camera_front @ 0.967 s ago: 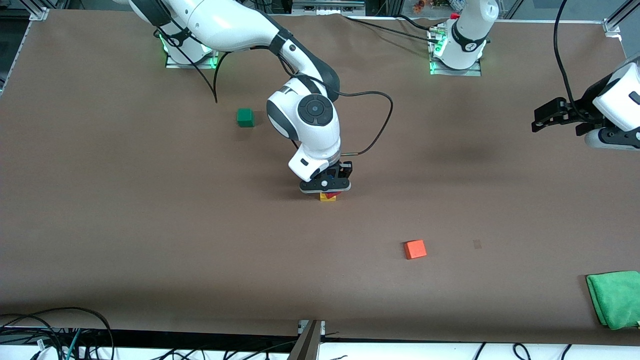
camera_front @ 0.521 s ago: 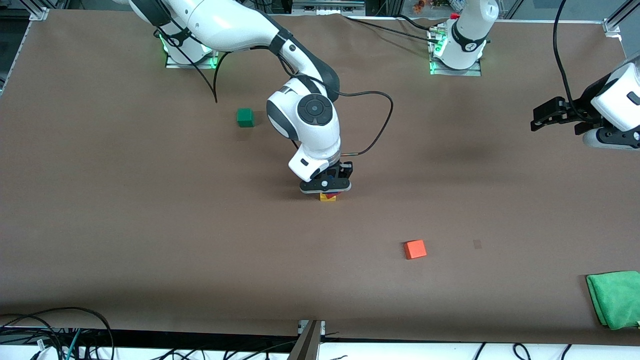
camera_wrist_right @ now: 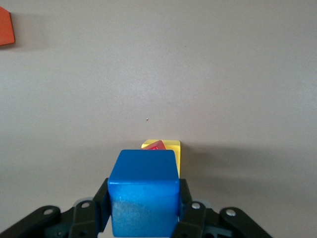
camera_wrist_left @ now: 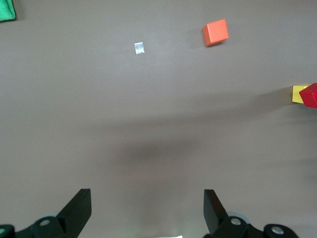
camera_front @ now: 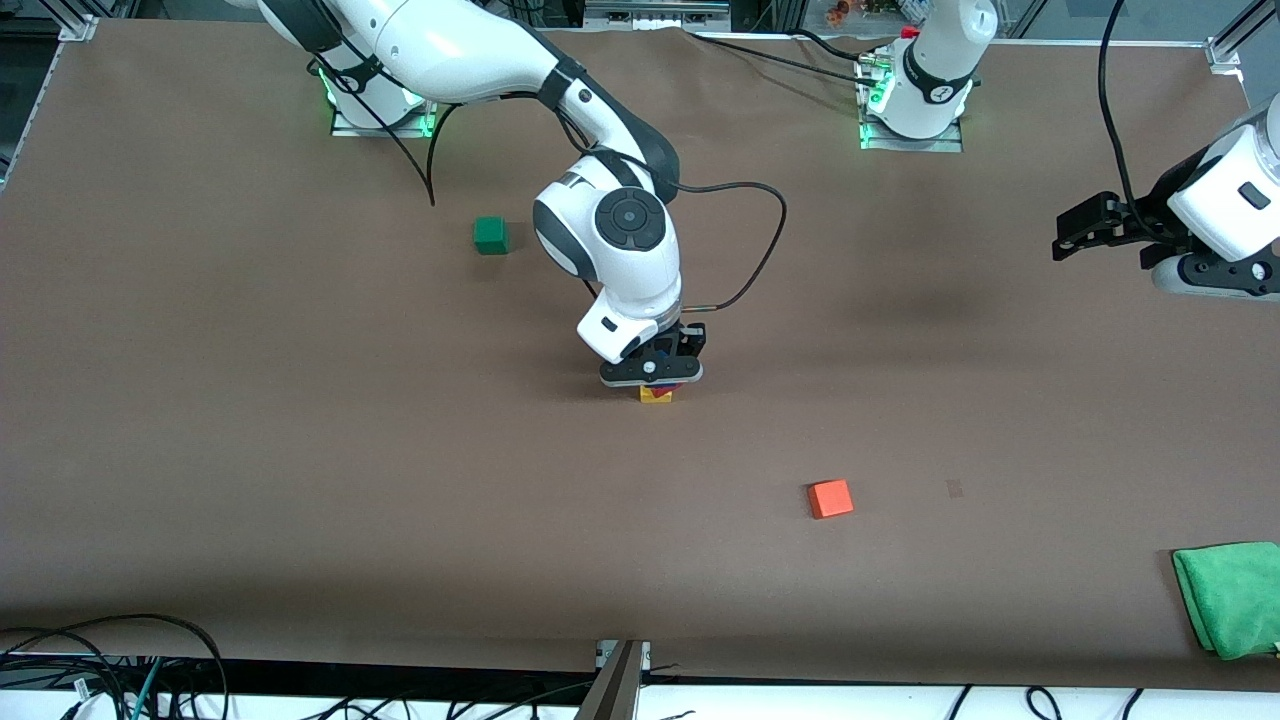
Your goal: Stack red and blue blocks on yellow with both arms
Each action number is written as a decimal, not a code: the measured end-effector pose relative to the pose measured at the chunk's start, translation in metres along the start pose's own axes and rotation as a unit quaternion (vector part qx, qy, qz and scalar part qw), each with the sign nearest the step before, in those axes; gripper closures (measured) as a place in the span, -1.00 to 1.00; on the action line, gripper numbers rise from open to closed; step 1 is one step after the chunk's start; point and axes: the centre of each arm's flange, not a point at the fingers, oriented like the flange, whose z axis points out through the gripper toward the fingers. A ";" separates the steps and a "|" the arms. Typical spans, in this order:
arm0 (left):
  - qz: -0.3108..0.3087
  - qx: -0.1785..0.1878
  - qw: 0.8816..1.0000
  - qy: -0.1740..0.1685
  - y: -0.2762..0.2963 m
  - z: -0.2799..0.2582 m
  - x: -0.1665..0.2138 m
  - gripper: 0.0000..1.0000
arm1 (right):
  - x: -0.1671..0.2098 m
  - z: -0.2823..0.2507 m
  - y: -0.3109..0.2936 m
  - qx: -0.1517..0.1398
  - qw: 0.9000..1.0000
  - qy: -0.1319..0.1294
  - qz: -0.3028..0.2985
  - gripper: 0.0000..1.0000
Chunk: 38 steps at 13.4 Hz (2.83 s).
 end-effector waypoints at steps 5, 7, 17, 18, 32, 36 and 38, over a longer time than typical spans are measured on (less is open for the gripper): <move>-0.010 -0.001 1.000 -0.001 -0.012 0.000 0.000 -1.00 | 0.000 0.001 0.000 0.000 1.000 0.000 0.000 -0.22; -0.015 -0.001 1.000 -0.001 -0.016 0.000 0.000 -1.00 | 0.000 0.001 0.000 0.000 1.000 0.000 0.000 -0.57; -0.023 -0.002 1.000 -0.004 -0.025 0.001 0.000 -1.00 | 0.032 -0.051 0.035 -0.026 0.999 -0.002 -0.023 -1.00; -0.022 -0.002 1.000 -0.008 -0.024 0.003 0.000 -1.00 | 0.045 -0.069 0.057 -0.035 0.999 -0.008 -0.032 -1.00; -0.026 -0.002 0.999 -0.037 -0.018 0.024 0.008 -1.00 | 0.117 -0.295 0.459 -0.083 0.991 -0.098 -0.036 -1.00; -0.027 -0.002 0.999 -0.040 -0.018 0.027 0.010 -1.00 | 0.088 -0.339 0.532 -0.075 0.993 -0.094 -0.005 -1.00; -0.027 -0.002 0.999 -0.040 -0.019 0.027 0.010 -1.00 | 0.070 -0.349 0.559 -0.070 0.992 -0.100 0.011 -1.00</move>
